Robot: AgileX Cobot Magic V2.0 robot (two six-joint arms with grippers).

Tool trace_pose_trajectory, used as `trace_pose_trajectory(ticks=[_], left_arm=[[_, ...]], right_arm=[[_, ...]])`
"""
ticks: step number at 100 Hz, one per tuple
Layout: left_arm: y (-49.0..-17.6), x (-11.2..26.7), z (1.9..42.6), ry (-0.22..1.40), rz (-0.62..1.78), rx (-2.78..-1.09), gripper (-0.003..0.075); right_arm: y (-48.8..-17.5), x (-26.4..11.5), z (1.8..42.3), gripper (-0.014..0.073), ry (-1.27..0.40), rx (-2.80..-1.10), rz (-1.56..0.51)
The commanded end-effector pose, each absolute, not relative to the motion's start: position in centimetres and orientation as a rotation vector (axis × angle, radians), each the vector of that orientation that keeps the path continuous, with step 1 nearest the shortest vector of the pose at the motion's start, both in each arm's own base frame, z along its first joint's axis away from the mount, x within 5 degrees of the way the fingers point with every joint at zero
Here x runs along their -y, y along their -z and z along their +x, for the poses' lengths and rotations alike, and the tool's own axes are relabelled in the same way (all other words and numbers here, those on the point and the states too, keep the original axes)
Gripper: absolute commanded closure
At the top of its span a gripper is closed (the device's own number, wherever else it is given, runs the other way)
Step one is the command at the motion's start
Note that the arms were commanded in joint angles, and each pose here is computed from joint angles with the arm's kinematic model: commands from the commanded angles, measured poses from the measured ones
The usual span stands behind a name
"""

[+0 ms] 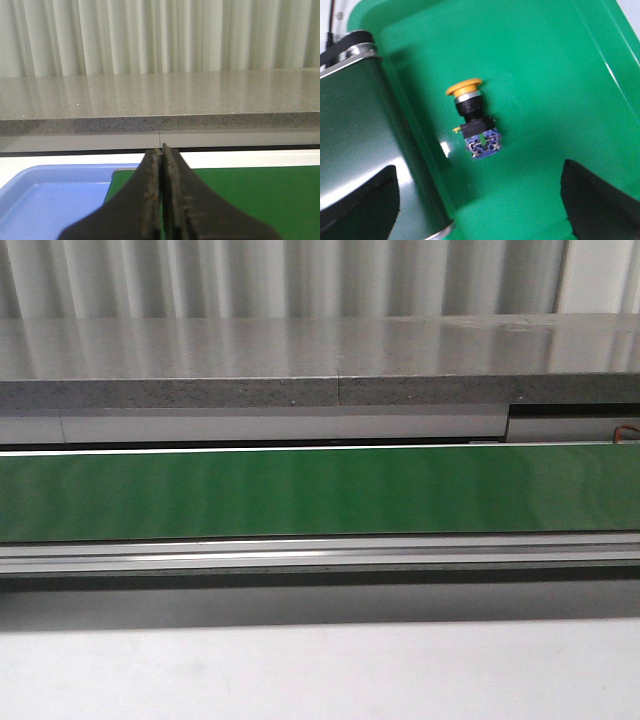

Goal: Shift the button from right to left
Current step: 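Grasp the yellow push button with the right gripper and lift it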

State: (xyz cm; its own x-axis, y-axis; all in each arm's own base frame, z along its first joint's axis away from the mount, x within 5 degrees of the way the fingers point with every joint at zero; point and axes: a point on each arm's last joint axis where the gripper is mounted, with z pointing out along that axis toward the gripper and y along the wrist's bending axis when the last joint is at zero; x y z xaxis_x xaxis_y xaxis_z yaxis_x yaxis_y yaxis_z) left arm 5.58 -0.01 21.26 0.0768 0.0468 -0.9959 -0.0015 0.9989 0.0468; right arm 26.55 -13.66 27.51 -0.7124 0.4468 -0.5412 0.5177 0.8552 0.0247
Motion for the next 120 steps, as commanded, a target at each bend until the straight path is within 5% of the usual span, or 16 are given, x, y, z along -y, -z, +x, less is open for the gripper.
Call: trace_pose_trajectory(ticks=[1,120], left_arm=[[-21.3,0.1,5.3,-0.020,0.036,-1.404,0.0740],[-21.3,0.1,5.3,-0.020,0.036,-1.404,0.0740]], right_arm=[[-28.6,14.9,27.9,-0.0051,0.202,-2.398,0.665],[-20.0,18.3,34.1,-0.0051,0.144,-2.590,0.545]])
